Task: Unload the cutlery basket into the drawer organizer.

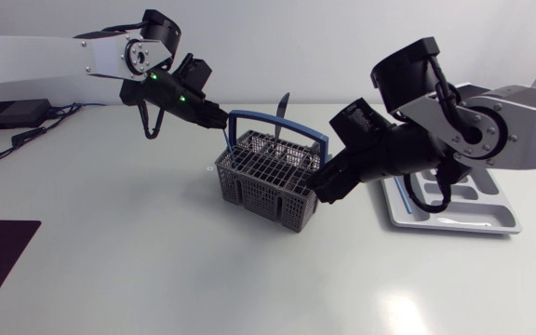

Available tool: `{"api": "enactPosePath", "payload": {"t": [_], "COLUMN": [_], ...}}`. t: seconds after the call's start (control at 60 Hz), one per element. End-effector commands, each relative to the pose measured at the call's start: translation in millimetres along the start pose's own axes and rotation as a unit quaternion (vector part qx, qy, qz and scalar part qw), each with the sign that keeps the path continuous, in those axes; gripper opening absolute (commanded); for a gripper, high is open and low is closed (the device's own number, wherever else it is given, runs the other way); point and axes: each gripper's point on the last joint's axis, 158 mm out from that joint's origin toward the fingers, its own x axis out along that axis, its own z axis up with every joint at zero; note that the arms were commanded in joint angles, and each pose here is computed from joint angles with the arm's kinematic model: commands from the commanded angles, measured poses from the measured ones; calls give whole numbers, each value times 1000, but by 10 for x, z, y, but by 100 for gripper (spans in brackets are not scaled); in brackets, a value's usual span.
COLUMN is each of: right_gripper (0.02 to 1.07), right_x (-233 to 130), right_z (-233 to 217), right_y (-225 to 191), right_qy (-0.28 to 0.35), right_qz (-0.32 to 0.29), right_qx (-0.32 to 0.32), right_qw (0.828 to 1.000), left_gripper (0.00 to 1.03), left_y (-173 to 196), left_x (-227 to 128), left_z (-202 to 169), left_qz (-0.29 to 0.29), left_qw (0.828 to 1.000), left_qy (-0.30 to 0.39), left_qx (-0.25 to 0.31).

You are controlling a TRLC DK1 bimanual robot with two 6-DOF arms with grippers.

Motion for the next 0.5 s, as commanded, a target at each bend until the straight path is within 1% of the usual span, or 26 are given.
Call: {"api": "enactPosePath", "payload": {"t": [0.0,0.133,0.483], "right_gripper": [78,78,78], "right_x": [88,69,-4], "right_z": [-113,-102,-65], "right_y": [17,21,59], "right_qy": [14,13,9], "right_qz": [0,-1,-3], "right_qx": [5,4,-2], "right_qw": [1000,1000,1000], "left_gripper": [20,18,18], "left_y": [3,-21,-112], "left_x": [54,-82,-724], "left_z": [23,76,395], "left_qz": [-1,3,29], "left_qw": [1000,1000,997], "left_qy": [3,-5,-63], "left_qx": [1,6,26]}}
